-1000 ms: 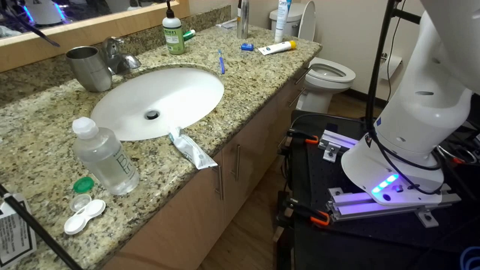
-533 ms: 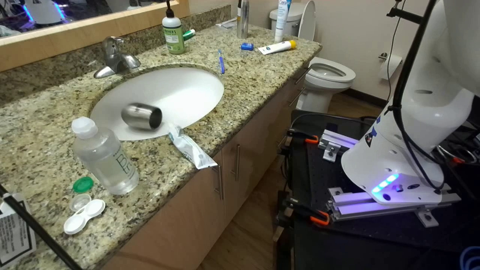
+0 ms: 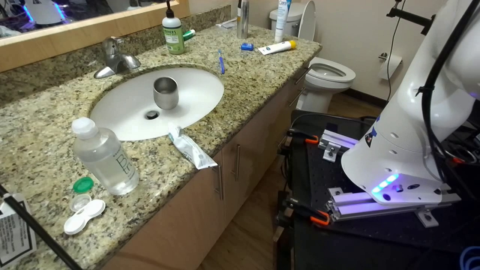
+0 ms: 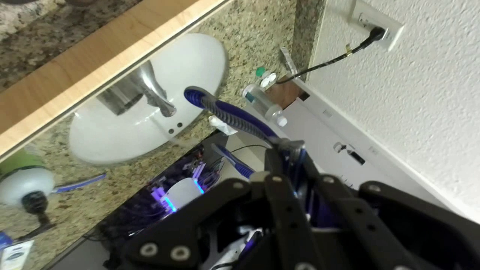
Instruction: Close the tap and then remove the shaving stick from the metal cup and put it on the right side of the sink counter
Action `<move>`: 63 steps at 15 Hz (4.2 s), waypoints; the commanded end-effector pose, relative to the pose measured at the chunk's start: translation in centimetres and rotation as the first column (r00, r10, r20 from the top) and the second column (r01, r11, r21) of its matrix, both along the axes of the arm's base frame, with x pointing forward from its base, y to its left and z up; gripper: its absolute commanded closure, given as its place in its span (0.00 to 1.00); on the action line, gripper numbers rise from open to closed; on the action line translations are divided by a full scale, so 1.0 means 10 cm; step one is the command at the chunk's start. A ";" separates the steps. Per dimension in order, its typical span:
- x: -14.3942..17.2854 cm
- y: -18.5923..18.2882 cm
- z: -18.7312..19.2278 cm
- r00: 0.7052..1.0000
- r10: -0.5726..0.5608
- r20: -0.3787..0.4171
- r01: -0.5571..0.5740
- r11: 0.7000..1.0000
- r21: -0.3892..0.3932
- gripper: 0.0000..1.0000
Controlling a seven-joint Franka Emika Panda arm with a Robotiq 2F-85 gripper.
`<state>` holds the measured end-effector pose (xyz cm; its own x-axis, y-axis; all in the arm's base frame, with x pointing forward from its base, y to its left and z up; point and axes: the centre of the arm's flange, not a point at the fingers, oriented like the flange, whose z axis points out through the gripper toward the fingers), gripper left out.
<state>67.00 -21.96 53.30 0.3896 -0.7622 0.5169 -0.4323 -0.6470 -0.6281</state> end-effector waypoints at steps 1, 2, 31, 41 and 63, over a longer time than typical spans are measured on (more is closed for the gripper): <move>-0.86 -0.13 -0.19 0.993 -0.118 -0.003 0.118 0.992 0.045 0.97; -1.01 -0.20 -0.25 0.986 -0.165 -0.020 0.166 0.984 0.058 0.97; -3.09 -2.21 -2.12 0.897 -0.420 -0.136 0.354 0.500 0.790 0.97; -3.09 -2.59 -2.02 0.706 -0.552 -0.443 0.663 0.298 0.687 0.97; -2.09 -3.03 -2.09 0.403 -0.500 -0.766 0.881 -0.013 0.472 0.97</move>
<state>44.47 -49.15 33.51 -0.5807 -0.6764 -0.4531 -0.5996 0.7318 -0.3240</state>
